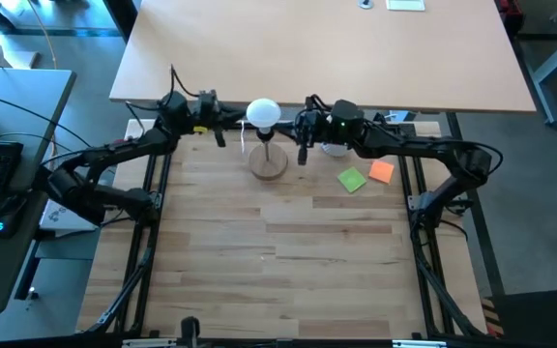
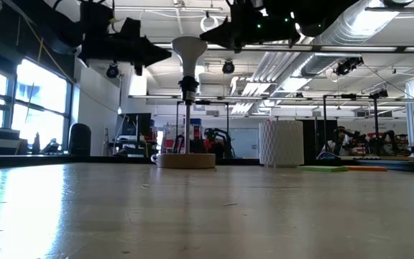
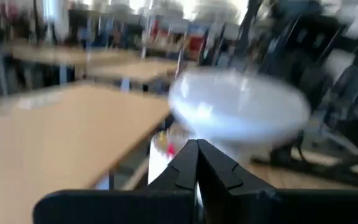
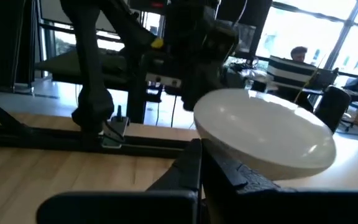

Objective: Screw lightbulb
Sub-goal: Remove the white lightbulb from the brown lamp

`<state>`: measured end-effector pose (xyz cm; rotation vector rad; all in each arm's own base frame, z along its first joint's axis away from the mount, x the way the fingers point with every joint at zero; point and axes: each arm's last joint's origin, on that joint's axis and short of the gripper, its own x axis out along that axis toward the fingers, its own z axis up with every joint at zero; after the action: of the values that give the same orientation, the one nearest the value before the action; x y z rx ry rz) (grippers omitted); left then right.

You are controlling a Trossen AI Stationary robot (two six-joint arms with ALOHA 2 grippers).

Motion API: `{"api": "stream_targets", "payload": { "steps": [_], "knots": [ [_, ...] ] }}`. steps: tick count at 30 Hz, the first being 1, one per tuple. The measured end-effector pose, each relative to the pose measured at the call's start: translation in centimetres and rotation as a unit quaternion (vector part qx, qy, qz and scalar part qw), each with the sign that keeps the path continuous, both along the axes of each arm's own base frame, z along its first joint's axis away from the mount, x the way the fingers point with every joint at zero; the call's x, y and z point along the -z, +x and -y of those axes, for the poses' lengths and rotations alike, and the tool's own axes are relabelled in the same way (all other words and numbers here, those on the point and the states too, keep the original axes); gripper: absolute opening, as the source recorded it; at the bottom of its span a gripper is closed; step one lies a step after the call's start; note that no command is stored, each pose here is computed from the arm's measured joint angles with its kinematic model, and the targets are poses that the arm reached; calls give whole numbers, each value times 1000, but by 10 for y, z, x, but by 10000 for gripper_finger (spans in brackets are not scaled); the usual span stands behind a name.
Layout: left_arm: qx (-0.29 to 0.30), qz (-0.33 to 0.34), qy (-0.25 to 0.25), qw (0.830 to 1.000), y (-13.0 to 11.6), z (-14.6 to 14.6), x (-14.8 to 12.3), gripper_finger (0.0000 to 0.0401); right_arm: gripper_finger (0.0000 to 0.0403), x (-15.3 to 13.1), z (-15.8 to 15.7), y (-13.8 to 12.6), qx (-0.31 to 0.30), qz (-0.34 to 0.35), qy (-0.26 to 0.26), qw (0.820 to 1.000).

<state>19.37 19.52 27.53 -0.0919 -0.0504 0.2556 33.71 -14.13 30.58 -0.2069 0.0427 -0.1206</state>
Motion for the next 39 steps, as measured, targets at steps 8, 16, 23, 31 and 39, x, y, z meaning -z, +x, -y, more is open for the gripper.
{"api": "stream_targets", "payload": {
  "steps": [8, 16, 23, 31, 39],
  "knots": [
    [21, 55, 38, 998, 11, 2, -6, 0, 0, 1, 17, -3, 103, 9, -6, 995],
    [144, 54, 19, 988, 36, 36, -5, 0, 0, 1, 41, -16, 149, 18, 22, 988],
    [145, 7, -8, 989, 39, 49, -1, 0, 0, -4, 43, -24, 168, 11, 25, 985],
    [-98, -51, 9, 994, 15, 23, 2, 0, 0, -11, 14, -16, 52, 7, 26, 998],
    [-121, 46, 58, 990, 6, 7, -15, 0, 0, -4, 7, -6, 42, 9, 27, 999]
  ]
}}
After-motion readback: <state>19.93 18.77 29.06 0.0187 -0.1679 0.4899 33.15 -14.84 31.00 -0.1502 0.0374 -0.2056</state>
